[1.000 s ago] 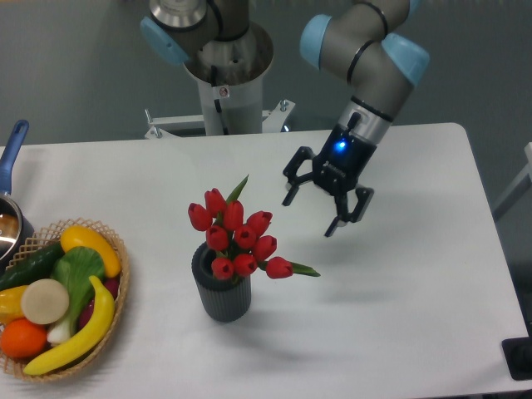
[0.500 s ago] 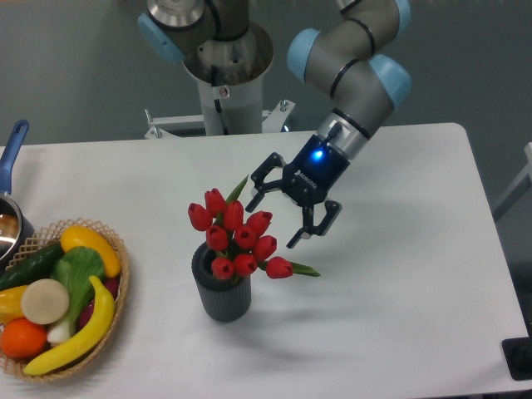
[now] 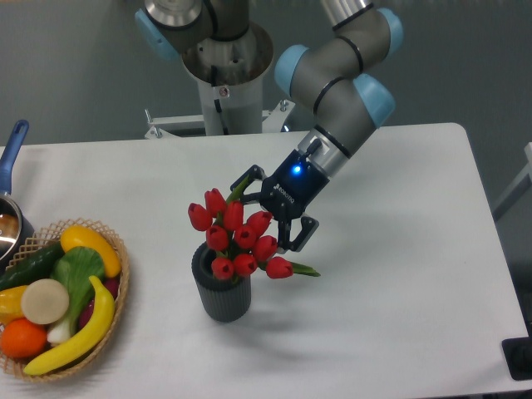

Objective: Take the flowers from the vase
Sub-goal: 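Push the gripper into the tulip bunch and close around the stems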

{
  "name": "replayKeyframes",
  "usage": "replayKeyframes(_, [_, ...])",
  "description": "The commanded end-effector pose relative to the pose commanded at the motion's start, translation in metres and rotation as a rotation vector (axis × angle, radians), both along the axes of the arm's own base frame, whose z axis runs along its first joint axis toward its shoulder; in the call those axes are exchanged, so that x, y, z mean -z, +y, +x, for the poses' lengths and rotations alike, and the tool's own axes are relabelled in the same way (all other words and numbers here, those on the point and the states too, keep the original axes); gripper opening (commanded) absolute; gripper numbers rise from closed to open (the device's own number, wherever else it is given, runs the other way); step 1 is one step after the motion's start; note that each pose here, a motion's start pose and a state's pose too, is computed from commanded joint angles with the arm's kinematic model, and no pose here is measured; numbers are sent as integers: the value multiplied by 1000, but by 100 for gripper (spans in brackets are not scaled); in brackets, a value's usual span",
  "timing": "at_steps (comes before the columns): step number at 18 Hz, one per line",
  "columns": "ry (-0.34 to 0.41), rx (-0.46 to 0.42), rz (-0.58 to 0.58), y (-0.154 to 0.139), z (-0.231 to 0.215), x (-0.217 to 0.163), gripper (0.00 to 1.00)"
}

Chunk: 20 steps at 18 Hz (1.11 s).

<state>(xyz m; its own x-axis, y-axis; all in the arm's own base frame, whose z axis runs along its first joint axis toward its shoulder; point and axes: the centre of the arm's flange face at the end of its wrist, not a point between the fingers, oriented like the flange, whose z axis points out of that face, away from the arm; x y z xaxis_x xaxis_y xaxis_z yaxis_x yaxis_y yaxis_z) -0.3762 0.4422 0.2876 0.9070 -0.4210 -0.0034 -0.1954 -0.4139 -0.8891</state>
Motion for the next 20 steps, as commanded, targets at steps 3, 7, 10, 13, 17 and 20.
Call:
replayKeyframes(3, [2,13,3,8,1,-1,100])
replayKeyframes(7, [-12,15,21,16,2,-10,100])
replayKeyframes(10, [-15,24,23,23,3,-6,100])
replayKeyframes(13, [-16,30,43,25,5,-7,80])
replayKeyframes(17, [-26,30,59,25,5,-9,56])
replayKeyframes(20, [-43,33,88,25,6,-11,48])
